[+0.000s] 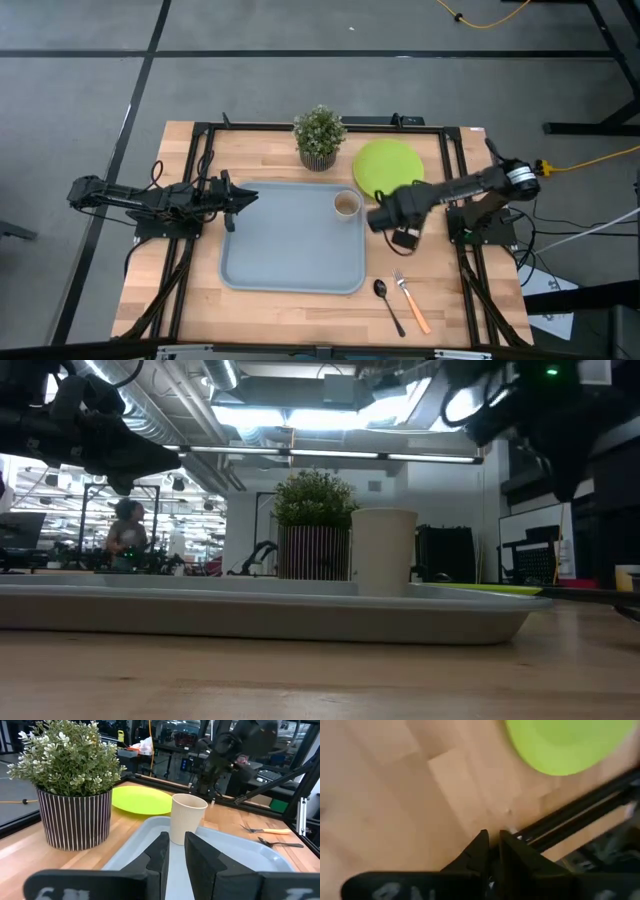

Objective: Pick and place plate/cup/fork/spoon on tray
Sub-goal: Put the green plate on the gray serving tray to the bottom left of the white cup

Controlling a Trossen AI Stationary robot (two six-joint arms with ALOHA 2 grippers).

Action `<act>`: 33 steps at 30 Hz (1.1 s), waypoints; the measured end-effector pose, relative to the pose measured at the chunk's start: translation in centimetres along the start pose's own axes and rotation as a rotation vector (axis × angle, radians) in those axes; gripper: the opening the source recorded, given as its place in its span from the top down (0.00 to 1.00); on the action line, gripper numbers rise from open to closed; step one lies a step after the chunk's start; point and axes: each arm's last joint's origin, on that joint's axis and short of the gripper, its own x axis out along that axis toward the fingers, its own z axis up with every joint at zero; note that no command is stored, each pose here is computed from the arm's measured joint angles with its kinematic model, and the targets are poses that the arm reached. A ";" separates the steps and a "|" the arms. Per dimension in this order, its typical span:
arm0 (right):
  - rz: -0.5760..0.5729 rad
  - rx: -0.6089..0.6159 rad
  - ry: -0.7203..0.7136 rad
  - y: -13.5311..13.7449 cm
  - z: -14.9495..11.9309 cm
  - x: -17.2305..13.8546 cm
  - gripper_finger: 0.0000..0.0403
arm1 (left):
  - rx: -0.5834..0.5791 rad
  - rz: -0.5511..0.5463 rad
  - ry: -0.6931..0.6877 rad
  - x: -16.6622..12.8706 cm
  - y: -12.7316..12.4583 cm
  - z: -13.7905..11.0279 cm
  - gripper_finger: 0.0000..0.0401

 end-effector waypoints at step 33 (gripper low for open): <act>-0.086 -0.224 -0.565 -0.2 0.4 10.4 0.88 | -0.001 -0.002 -0.001 0.0 0.0 0.0 0.87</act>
